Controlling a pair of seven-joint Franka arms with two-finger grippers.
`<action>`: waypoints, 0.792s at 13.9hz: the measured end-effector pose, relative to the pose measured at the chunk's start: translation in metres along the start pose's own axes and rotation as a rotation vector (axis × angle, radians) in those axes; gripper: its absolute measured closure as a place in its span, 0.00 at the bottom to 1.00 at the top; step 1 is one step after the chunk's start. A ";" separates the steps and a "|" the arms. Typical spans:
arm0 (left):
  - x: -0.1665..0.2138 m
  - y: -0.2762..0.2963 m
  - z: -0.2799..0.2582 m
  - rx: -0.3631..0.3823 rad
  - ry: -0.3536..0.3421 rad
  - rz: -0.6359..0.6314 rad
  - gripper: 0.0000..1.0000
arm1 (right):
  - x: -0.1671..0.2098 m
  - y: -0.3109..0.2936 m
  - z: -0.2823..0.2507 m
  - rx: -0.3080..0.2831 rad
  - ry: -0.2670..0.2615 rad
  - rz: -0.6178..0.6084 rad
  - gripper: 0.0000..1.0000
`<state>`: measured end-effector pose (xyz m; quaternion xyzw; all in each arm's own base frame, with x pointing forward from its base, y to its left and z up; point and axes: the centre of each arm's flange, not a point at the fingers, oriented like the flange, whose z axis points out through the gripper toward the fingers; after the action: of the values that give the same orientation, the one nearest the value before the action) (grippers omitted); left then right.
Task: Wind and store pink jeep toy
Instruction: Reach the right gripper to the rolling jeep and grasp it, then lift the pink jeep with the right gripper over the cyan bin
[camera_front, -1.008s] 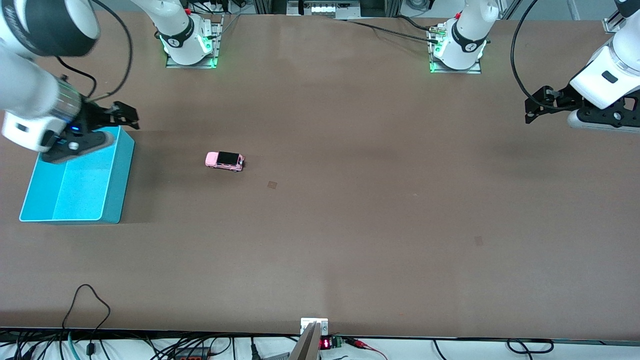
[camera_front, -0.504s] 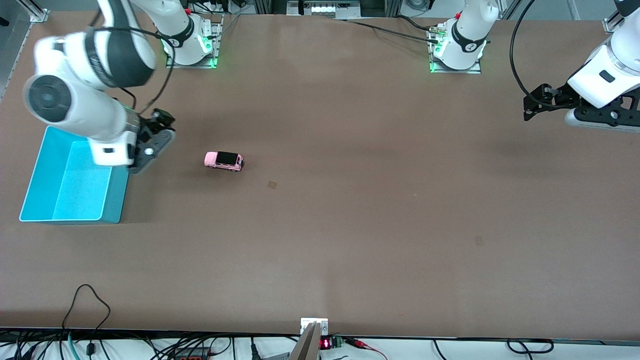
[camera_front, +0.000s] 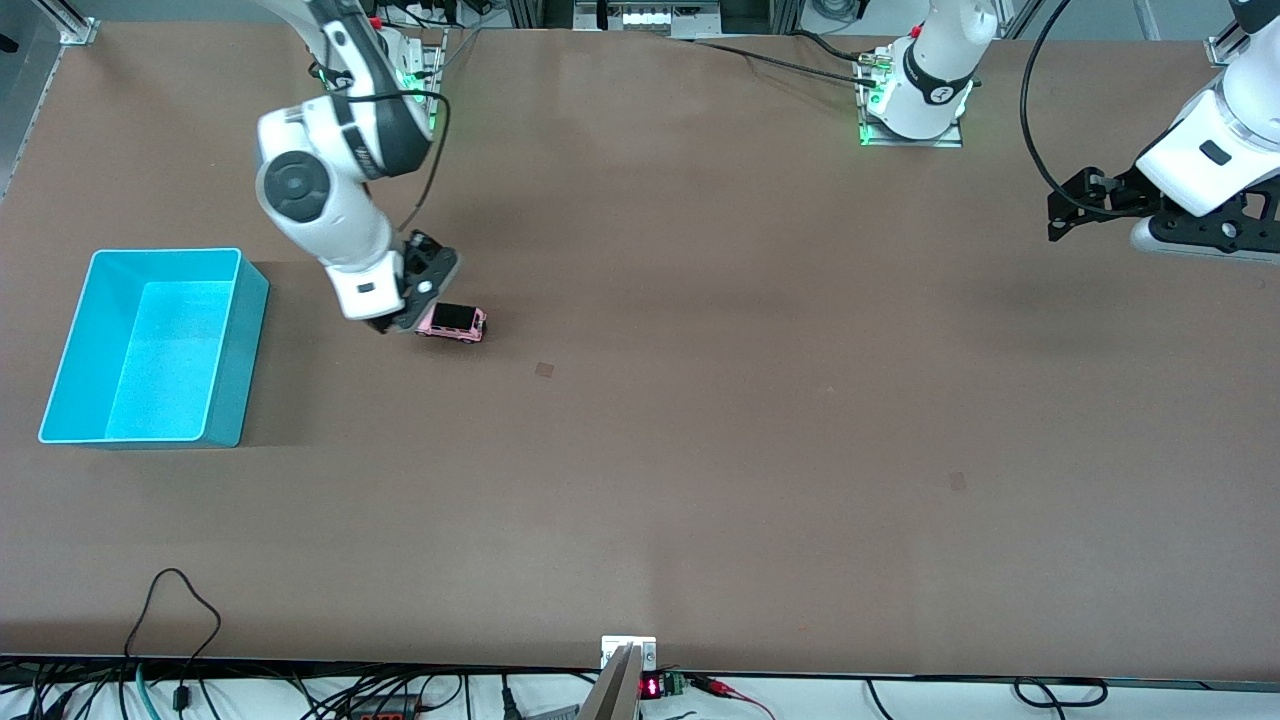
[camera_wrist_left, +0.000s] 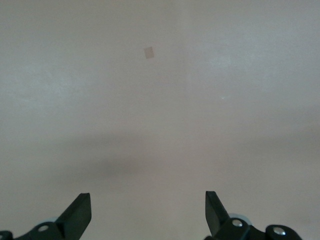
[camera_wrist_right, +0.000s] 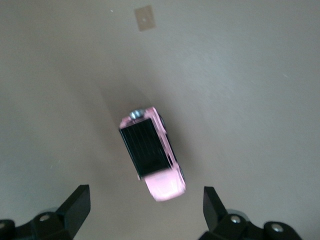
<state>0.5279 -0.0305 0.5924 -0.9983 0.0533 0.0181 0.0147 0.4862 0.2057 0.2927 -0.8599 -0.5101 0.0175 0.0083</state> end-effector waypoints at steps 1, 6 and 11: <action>0.000 0.000 0.000 0.000 0.000 0.000 0.00 | 0.000 -0.007 0.013 -0.009 0.010 -0.011 0.00; 0.000 0.000 0.000 0.000 0.000 0.000 0.00 | 0.004 -0.004 0.057 -0.044 0.048 -0.069 0.00; 0.000 0.000 0.000 0.000 0.000 0.000 0.00 | 0.002 -0.002 0.090 -0.062 0.065 -0.082 0.00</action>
<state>0.5279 -0.0306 0.5925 -0.9983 0.0533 0.0180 0.0147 0.4814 0.2080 0.2031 -0.8383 -0.5446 -0.0265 -0.0012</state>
